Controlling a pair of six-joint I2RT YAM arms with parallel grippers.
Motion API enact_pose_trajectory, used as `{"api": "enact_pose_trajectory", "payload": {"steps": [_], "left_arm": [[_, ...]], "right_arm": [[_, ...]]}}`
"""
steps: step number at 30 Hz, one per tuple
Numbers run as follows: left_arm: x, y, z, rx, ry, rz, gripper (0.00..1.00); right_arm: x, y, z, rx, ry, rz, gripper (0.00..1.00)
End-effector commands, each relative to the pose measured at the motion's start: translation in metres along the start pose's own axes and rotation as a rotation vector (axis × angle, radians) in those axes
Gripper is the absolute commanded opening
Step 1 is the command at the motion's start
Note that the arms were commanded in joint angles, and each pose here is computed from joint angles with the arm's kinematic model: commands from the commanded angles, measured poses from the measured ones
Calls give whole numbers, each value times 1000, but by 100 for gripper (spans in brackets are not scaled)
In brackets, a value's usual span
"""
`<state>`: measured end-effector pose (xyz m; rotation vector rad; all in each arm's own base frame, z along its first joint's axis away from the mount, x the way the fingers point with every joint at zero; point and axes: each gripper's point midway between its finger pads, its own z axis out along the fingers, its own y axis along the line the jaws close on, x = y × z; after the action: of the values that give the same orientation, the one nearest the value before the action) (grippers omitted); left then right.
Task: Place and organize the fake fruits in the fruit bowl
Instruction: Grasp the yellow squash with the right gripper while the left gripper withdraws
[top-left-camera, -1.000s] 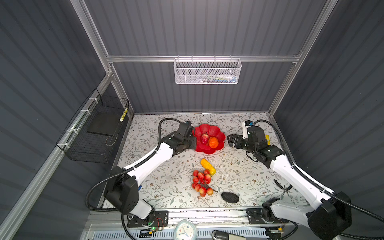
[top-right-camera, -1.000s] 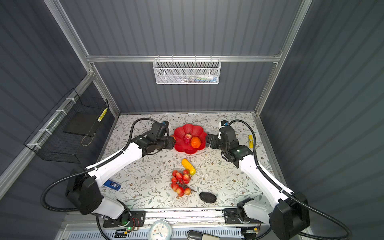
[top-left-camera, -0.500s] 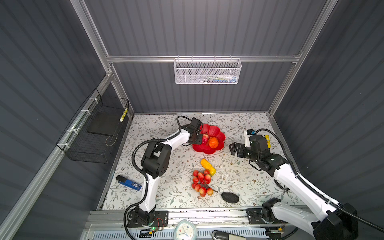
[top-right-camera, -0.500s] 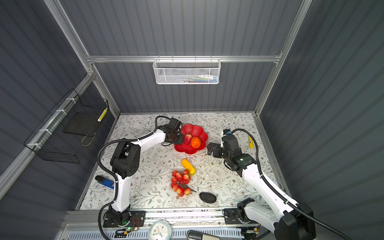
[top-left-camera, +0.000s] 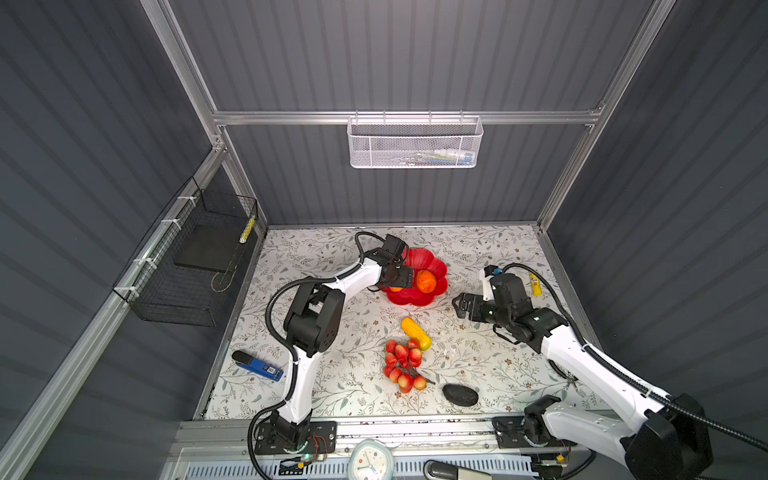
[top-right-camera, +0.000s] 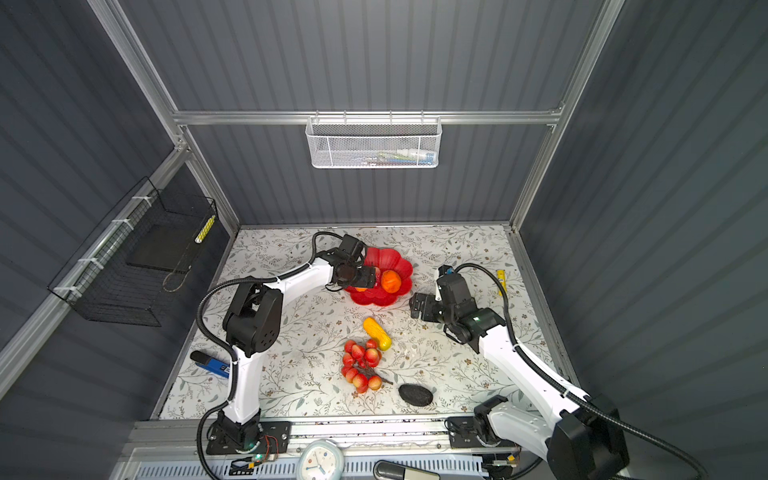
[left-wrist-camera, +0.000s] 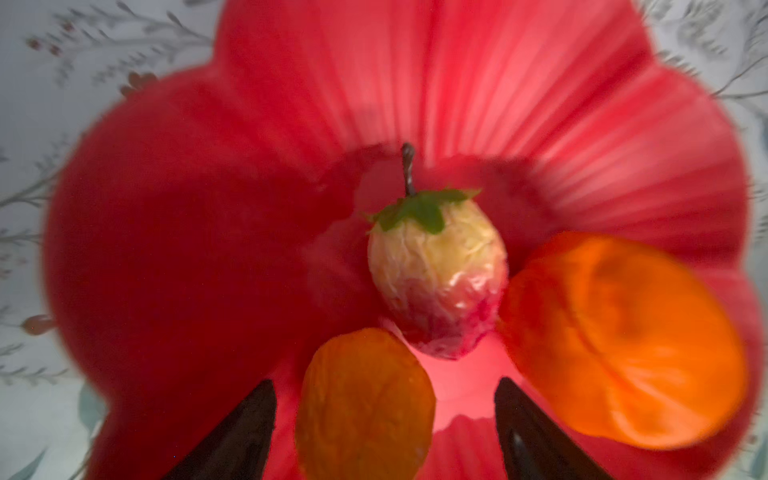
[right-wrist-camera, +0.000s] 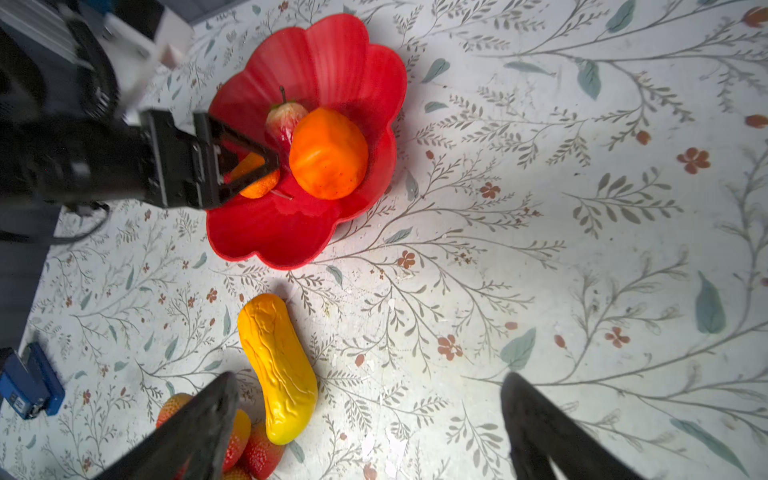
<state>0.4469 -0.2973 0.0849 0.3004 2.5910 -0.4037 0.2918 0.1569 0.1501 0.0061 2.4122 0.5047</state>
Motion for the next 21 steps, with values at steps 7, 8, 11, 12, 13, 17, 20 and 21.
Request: {"api": "enact_pose_trajectory", "payload": {"steps": [7, 8, 11, 12, 13, 17, 20, 21], "left_arm": [[-81, 5, -197, -50, -543, -40, 100], [-72, 15, -204, -81, -560, -51, 100], [-42, 46, -231, -171, -619, -93, 100], [-30, 56, -239, -199, -631, -112, 100], [-18, 66, -244, -227, -639, -130, 100], [24, 97, -249, -300, -641, -205, 100], [44, 108, -254, -320, -636, -243, 100], [50, 111, -255, -323, -636, -255, 100]], "right_arm": [[49, 57, 33, -33, 201, -210, 89], [53, 62, 36, -38, 215, -220, 88], [63, 75, 49, -40, 252, -255, 85], [66, 78, 53, -36, 265, -265, 84], [64, 85, 59, -53, 256, -268, 82], [71, 95, 74, -54, 288, -291, 77], [76, 96, 85, -32, 305, -304, 75], [79, 96, 89, -27, 310, -304, 74]]}}
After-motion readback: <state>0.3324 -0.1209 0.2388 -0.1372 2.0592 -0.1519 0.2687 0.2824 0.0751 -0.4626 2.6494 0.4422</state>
